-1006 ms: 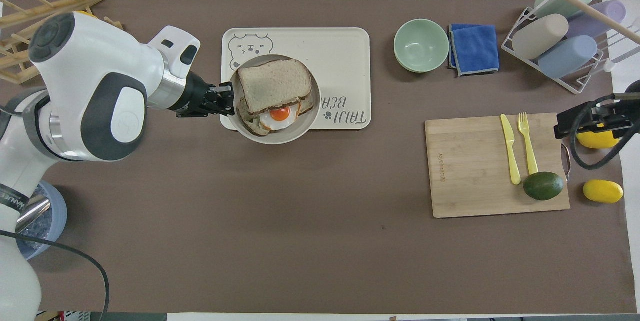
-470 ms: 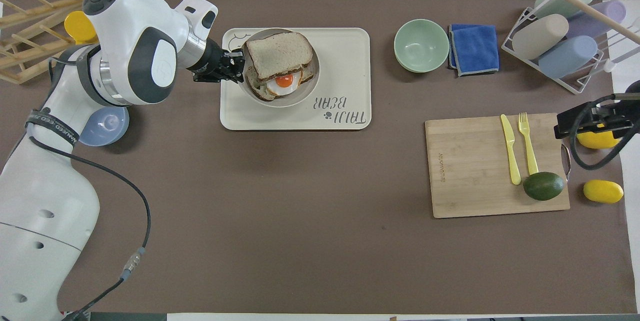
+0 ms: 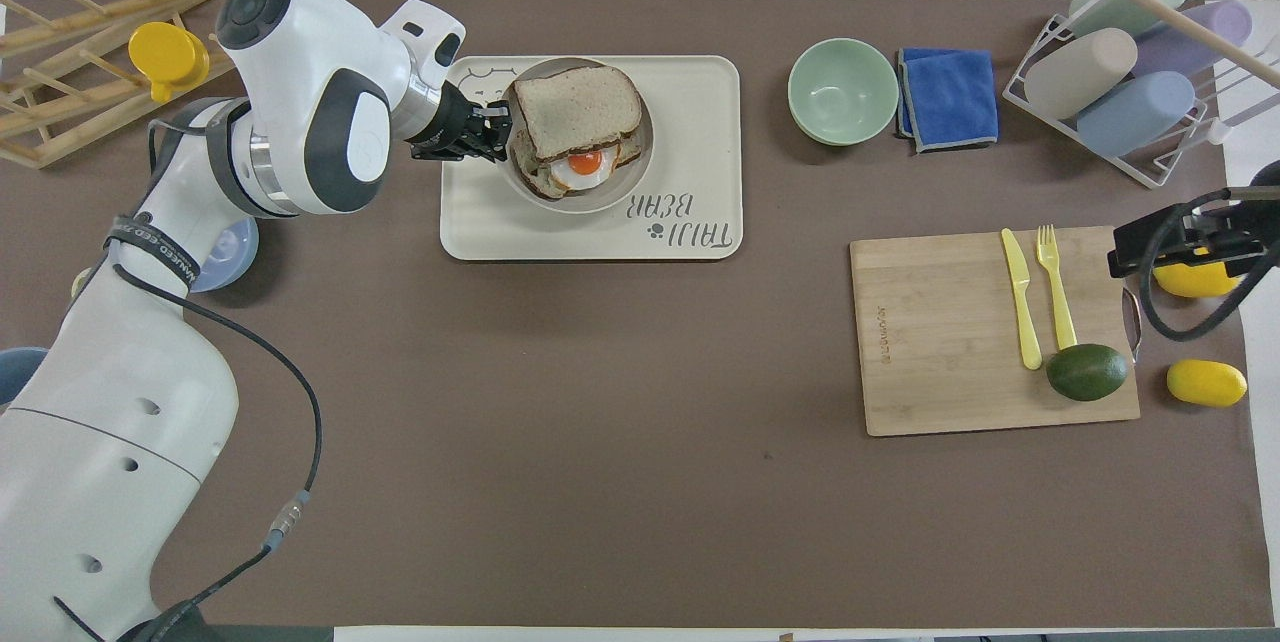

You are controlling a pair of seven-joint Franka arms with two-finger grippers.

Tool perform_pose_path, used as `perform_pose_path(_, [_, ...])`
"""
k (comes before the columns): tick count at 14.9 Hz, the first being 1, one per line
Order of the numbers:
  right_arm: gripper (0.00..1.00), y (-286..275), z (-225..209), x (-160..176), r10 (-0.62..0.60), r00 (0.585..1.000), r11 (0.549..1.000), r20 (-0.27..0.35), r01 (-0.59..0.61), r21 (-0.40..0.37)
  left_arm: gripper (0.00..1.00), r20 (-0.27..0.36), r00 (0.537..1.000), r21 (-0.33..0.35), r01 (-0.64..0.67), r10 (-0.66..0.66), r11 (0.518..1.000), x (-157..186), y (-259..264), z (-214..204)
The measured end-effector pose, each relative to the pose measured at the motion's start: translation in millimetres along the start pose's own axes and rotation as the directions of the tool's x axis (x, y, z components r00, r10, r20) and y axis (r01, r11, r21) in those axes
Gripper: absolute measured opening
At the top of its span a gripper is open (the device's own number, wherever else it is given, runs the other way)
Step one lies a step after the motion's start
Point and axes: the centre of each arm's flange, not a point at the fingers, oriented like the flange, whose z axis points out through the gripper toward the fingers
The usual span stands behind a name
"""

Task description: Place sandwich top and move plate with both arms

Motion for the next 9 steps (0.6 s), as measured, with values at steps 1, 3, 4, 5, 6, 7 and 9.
perform_pose_path(1, [1.0,-1,0,0,-0.001,1.0,1.0,0.0,0.001,-0.001,0.05,0.0,1.0,0.0,-0.002,0.002,1.0,0,-1,0])
perform_pose_path(3, [1.0,-2,0,0,-0.004,1.0,1.0,0.0,0.004,-0.002,0.18,0.001,1.0,0.001,-0.003,0.003,1.0,1,-2,-1])
perform_pose_path(4, [1.0,-3,0,0,-0.006,1.0,1.0,0.0,0.006,-0.002,0.3,0.005,1.0,0.003,-0.002,0.002,1.0,1,-3,-2])
perform_pose_path(5, [1.0,-4,0,0,-0.008,1.0,1.0,0.0,0.008,-0.002,0.43,0.009,1.0,0.004,-0.001,0.001,1.0,1,-5,-4])
perform_pose_path(6, [1.0,-4,0,0,-0.009,1.0,1.0,0.0,0.009,-0.003,0.56,0.011,1.0,0.004,0.003,-0.003,1.0,3,-7,-10])
perform_pose_path(7, [1.0,-4,0,0,-0.009,1.0,1.0,0.0,0.009,-0.004,0.67,0.006,1.0,0.002,0.01,-0.01,1.0,5,-12,-20])
perform_pose_path(9, [1.0,-4,0,0,-0.009,1.0,1.0,0.001,0.009,-0.004,0.9,-0.031,0.999,-0.013,0.03,-0.03,0.999,13,-26,-58])
